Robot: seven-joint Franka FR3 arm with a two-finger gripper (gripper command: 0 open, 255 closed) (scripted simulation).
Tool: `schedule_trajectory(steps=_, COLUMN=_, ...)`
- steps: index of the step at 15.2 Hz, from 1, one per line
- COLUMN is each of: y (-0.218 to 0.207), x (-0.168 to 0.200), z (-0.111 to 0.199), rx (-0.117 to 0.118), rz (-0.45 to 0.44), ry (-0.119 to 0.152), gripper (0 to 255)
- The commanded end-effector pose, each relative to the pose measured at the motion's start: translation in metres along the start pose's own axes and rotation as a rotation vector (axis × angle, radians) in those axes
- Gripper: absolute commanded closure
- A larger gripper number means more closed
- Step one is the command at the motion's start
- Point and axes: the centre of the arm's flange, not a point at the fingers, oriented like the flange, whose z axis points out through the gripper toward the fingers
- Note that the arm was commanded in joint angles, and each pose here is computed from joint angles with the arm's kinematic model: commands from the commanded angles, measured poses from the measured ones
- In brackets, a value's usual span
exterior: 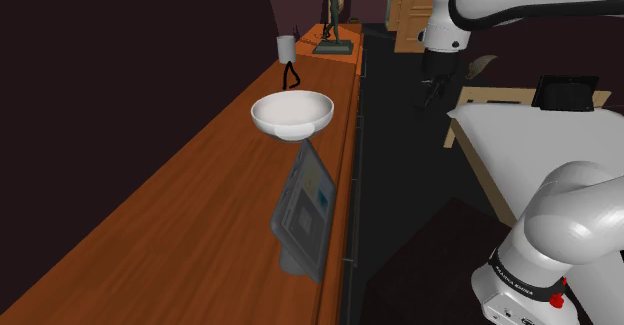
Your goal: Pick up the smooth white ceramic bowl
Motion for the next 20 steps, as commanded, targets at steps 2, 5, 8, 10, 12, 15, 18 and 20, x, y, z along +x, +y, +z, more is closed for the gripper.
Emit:
schedule_trajectory(steps=2, y=-0.007, x=0.01, z=-0.003, rx=0.005, rz=-0.006, ry=0.004, gripper=0)
schedule_trajectory(steps=5, y=-0.028, x=0.038, z=-0.013, rx=0.021, rz=-0.023, ry=0.014, gripper=0)
schedule_trajectory(steps=8, y=-0.049, x=0.066, z=-0.024, rx=0.037, rz=-0.04, ry=0.025, gripper=0)
schedule_trajectory(steps=10, y=-0.064, x=0.085, z=-0.032, rx=0.048, rz=-0.051, ry=0.032, gripper=0)
schedule_trajectory(steps=12, y=-0.078, x=0.103, z=-0.04, rx=0.058, rz=-0.062, ry=0.039, gripper=0)
schedule_trajectory(steps=15, y=-0.1, x=0.13, z=-0.052, rx=0.074, rz=-0.079, ry=0.049, gripper=0)
schedule_trajectory(steps=18, y=-0.123, x=0.156, z=-0.065, rx=0.09, rz=-0.096, ry=0.06, gripper=0)
schedule_trajectory(steps=20, y=-0.138, x=0.174, z=-0.074, rx=0.101, rz=-0.107, ry=0.067, gripper=0)
